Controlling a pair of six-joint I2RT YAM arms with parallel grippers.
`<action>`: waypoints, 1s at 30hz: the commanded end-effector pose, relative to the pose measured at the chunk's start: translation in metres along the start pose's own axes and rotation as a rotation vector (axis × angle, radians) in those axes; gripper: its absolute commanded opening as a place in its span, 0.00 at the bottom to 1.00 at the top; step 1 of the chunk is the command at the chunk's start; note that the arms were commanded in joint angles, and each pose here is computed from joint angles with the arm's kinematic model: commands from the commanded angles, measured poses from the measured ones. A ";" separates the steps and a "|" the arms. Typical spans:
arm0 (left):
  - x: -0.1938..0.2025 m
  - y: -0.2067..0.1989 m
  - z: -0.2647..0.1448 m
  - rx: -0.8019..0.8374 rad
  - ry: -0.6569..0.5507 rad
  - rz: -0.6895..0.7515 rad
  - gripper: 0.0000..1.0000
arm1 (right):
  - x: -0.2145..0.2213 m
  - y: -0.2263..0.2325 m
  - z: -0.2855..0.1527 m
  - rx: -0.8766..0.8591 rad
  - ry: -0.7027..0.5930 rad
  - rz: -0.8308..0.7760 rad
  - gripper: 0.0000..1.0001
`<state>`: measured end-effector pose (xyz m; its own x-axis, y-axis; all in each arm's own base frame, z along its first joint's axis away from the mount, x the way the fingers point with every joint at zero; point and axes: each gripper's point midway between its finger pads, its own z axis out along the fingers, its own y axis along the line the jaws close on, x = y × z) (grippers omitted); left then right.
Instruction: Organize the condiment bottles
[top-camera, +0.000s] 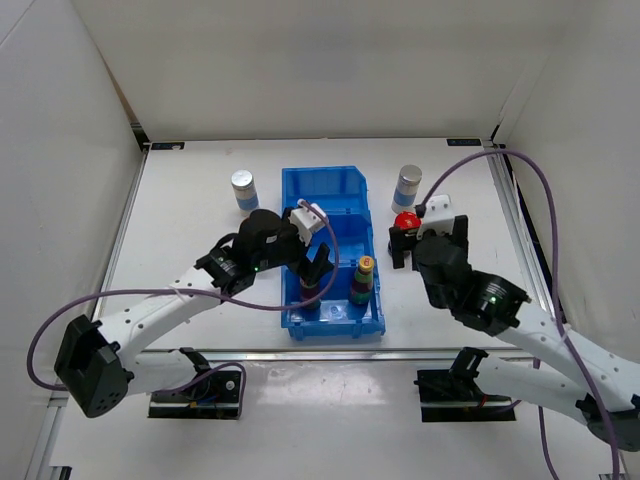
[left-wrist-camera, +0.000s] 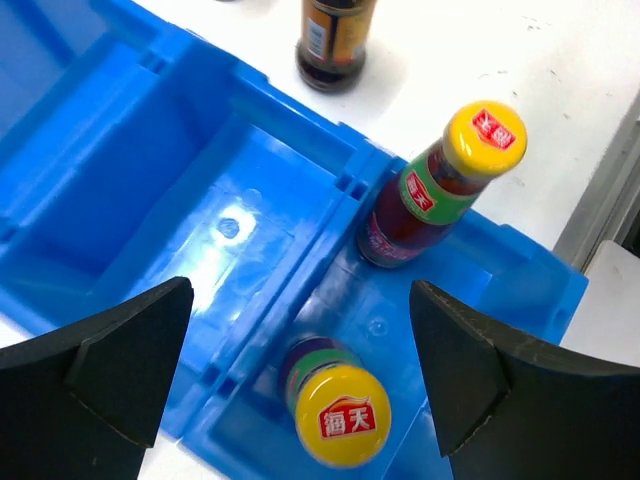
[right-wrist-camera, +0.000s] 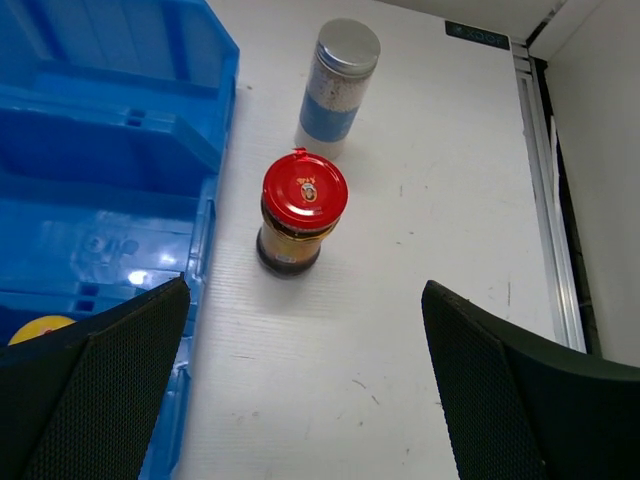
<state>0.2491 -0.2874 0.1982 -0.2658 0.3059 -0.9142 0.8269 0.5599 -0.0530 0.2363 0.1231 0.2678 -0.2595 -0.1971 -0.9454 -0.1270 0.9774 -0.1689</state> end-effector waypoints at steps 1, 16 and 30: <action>-0.067 0.009 -0.030 -0.076 -0.129 0.038 1.00 | -0.020 -0.015 0.006 0.108 -0.024 0.037 1.00; -0.081 0.106 -0.157 -0.645 -0.167 0.052 1.00 | 0.024 -0.005 0.122 -0.097 0.306 0.151 1.00; 0.005 0.141 -0.196 -0.946 -0.210 -0.070 1.00 | 0.094 0.013 0.161 -0.076 0.525 0.121 1.00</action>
<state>0.2676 -0.0664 0.2562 -0.1774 0.2223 -0.9587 0.1214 0.9717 0.2028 0.3502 0.1244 0.1155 -0.7458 -0.1536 -0.6483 -0.1520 0.9866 -0.0589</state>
